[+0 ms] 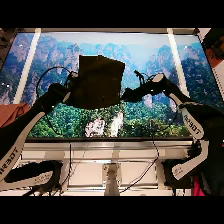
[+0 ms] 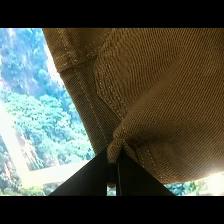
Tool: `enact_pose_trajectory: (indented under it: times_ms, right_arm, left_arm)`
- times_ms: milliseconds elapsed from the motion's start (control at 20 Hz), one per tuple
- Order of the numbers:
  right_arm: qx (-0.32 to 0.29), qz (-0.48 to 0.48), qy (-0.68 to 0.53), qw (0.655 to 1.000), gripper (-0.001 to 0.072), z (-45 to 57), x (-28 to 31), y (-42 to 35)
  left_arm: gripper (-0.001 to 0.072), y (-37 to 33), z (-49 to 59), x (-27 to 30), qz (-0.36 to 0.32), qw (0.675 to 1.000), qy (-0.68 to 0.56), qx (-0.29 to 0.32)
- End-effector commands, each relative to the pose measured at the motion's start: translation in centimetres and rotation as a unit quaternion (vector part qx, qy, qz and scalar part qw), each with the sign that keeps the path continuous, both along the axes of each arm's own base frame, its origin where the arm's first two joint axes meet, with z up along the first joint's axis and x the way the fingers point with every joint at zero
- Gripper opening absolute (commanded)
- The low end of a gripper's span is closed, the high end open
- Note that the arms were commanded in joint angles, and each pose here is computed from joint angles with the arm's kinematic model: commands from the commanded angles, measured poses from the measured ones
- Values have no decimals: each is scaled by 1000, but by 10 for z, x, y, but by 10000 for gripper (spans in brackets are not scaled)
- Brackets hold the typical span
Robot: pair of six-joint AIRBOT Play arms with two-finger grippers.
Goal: Fold the clothes and pants, and hang the long-sleeved shirts on hangers.
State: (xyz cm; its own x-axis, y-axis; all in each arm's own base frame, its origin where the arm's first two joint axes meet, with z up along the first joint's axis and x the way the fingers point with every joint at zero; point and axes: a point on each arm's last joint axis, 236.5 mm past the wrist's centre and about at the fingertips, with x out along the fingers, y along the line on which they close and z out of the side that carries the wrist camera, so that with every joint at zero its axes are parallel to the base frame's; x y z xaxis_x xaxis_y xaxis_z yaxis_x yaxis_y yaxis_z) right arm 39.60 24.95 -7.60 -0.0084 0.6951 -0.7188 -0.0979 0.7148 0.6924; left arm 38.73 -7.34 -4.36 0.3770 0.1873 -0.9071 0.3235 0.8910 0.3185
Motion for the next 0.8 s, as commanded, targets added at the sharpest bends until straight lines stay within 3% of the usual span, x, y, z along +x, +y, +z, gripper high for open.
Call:
enact_pose_trajectory:
  times_ms: [0,400,450,500,650,750]
  right_arm:
    - [-18,-7,-41,999,384,-9,14,14]
    - [-16,9,-46,999,357,-12,9,34]
    - [-15,19,-46,999,265,-12,4,40]
    - [-14,28,-41,999,46,-12,-2,44]
    - [-3,46,0,999,16,-3,-20,37]
    - [13,-9,7,1000,15,16,0,17]
  left_arm:
    - [24,-1,0,3,-2,1000,-6,-4]
    - [24,-3,0,3,-2,1000,-7,-6]
    - [24,-4,0,4,-2,1000,-8,-11]
    - [24,-6,0,4,-1,1000,-9,-14]
    - [23,-10,4,12,-2,999,-27,-30]
    - [23,-7,29,38,14,995,-84,-61]
